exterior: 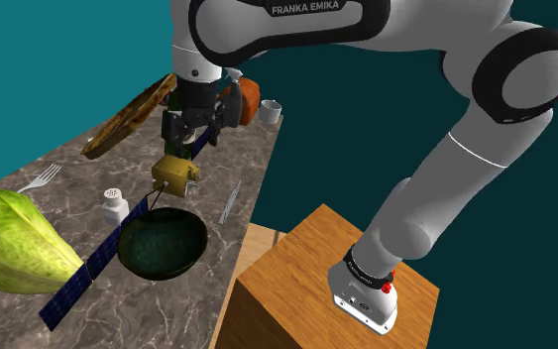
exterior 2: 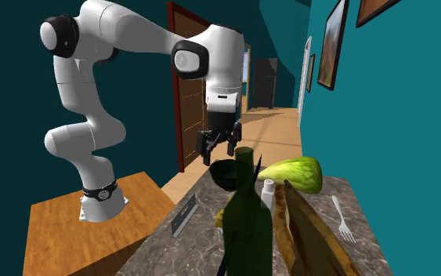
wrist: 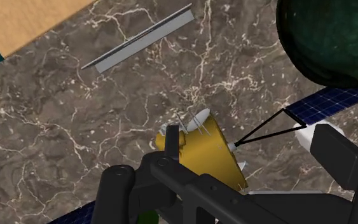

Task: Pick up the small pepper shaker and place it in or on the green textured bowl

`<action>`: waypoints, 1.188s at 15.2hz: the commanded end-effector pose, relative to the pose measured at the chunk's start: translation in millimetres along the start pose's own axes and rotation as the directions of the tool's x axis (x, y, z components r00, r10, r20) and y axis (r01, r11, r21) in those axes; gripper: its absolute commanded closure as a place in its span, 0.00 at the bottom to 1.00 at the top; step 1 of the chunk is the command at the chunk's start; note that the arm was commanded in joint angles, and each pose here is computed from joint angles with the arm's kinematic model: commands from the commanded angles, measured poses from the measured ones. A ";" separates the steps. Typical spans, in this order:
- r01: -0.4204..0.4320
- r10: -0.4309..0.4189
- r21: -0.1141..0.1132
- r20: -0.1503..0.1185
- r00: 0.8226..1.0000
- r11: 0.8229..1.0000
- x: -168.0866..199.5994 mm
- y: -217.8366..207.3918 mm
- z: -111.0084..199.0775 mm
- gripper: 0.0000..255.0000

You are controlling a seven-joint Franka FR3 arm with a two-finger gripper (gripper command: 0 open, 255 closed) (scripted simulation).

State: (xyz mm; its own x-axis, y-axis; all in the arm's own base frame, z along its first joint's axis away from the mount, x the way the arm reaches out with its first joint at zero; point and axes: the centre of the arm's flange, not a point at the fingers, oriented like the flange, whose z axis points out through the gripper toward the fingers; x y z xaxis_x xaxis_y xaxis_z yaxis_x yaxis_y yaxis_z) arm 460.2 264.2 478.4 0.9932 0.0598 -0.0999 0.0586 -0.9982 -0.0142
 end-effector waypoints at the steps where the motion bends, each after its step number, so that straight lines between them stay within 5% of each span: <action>1: 0.005 -0.005 -0.007 0.010 1.000 1.000 19.7 -20.6 9.8 0.00; 18: 0.050 -0.045 -0.065 0.081 0.996 0.997 124.5 -171.1 113.7 0.00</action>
State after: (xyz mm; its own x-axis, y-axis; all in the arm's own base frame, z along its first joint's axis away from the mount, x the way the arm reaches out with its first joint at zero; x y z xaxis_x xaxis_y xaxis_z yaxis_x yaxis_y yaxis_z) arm 560.5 441.7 359.8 0.9782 0.1050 -0.1790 0.1147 -0.9924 0.0448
